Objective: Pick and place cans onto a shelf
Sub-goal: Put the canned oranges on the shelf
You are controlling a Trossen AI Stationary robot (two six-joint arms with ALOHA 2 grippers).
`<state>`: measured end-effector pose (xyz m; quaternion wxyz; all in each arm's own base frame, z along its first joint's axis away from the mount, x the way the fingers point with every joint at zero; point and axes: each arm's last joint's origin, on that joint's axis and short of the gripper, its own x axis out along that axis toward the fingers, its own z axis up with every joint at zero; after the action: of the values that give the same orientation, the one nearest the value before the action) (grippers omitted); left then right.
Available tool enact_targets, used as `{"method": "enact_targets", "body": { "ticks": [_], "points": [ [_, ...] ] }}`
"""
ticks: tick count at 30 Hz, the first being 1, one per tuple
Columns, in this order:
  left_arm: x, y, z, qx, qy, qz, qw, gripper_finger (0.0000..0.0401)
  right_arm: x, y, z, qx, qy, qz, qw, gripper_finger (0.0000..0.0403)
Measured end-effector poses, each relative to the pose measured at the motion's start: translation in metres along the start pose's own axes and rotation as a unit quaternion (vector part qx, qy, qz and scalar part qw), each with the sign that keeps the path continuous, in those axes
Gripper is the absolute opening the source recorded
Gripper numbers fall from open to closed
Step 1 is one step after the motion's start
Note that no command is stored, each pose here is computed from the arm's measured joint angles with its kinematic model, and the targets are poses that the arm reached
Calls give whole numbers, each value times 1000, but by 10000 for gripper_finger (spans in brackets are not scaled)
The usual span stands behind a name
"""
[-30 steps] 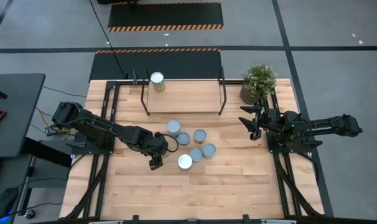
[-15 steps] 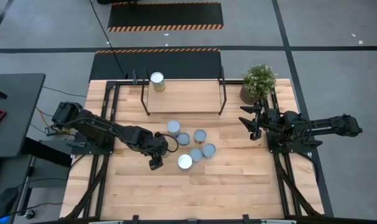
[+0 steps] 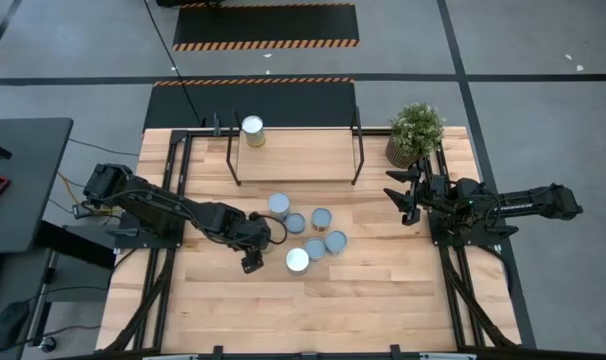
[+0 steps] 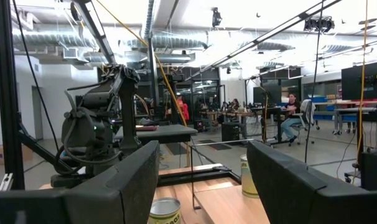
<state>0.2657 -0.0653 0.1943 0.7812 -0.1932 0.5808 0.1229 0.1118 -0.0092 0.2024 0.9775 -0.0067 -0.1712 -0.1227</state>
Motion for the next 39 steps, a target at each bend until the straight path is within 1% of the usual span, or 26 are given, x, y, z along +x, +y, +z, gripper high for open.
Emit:
{"method": "enact_targets", "body": {
  "ticks": [8, 13, 25, 31, 33, 36, 39],
  "points": [
    [0, -2, 2, 0, -12, -10, 1000, 318, 0, 0, 0, 0, 0, 0, 1000, 250],
    [0, -2, 2, 3, -7, -13, 1000, 318, 0, 0, 0, 0, 0, 0, 1000, 250],
    [0, 1, 0, -24, 6, -1, 1000, 318, 0, 0, 0, 0, 0, 0, 1000, 250],
    [0, -1, -2, -19, 10, -2, 1000, 318, 0, 0, 0, 0, 0, 0, 1000, 250],
    [0, 1, -3, -23, 11, 8, 1000, 320, 0, 0, 0, 0, 0, 0, 1000, 250],
    [0, 2, -3, -50, 10, 17, 999, 339, 0, 0, 0, 0, 0, 0, 1000, 250],
    [0, 3, -5, -60, 18, 24, 998, 380, 0, 0, 0, 0, 0, 0, 1000, 250]
  ]
}}
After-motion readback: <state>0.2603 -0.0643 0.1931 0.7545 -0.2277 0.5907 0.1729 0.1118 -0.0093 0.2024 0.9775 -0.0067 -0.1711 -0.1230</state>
